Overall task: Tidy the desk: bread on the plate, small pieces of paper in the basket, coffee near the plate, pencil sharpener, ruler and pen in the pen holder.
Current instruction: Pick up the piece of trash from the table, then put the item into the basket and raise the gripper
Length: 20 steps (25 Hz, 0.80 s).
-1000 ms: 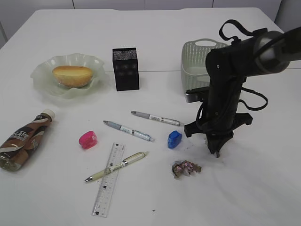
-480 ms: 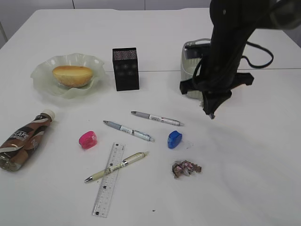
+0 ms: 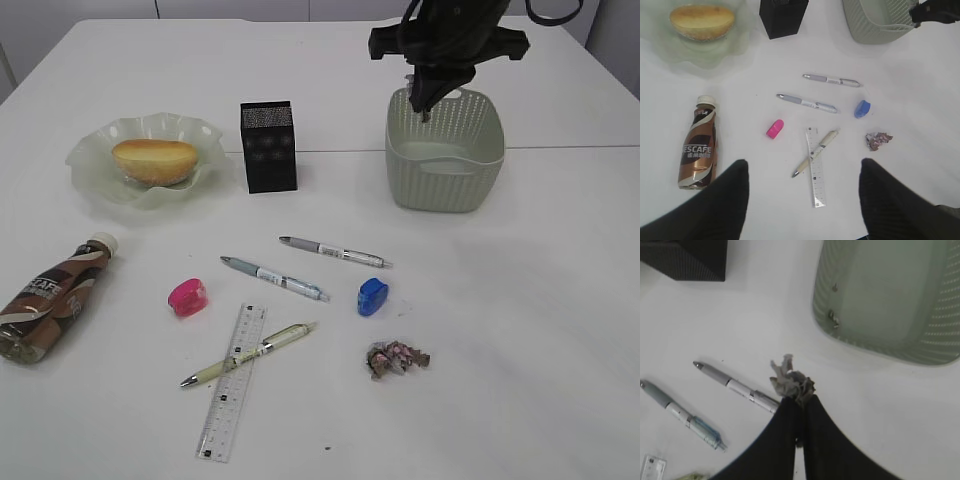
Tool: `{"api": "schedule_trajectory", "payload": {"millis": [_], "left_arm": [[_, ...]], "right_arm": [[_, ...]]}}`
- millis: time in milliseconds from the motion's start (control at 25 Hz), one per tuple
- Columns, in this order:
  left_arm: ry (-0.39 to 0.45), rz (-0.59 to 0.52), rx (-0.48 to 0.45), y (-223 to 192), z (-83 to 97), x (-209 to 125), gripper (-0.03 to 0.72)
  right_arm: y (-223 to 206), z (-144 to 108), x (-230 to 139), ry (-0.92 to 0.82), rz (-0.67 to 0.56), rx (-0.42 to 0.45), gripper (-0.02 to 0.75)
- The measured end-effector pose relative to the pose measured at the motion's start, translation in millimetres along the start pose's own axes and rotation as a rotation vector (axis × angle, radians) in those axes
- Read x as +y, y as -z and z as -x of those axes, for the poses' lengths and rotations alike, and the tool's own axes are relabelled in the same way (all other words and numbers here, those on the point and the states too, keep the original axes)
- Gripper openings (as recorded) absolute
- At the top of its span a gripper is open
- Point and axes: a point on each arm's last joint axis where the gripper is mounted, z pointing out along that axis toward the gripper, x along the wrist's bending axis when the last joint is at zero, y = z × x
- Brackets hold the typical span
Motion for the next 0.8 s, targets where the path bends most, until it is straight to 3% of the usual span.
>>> {"api": "schedule_trajectory", "payload": {"millis": [400, 800], "left_arm": [[0.0, 0.0, 0.0, 0, 0.0, 0, 0.505], [0.001, 0.0, -0.003, 0, 0.3, 0, 0.505]], "right_arm": [[-44, 42, 26, -0.101, 0.043, -0.022, -0.001], [-86, 62, 35, -0.103, 0.094, -0.081, 0.006]]}}
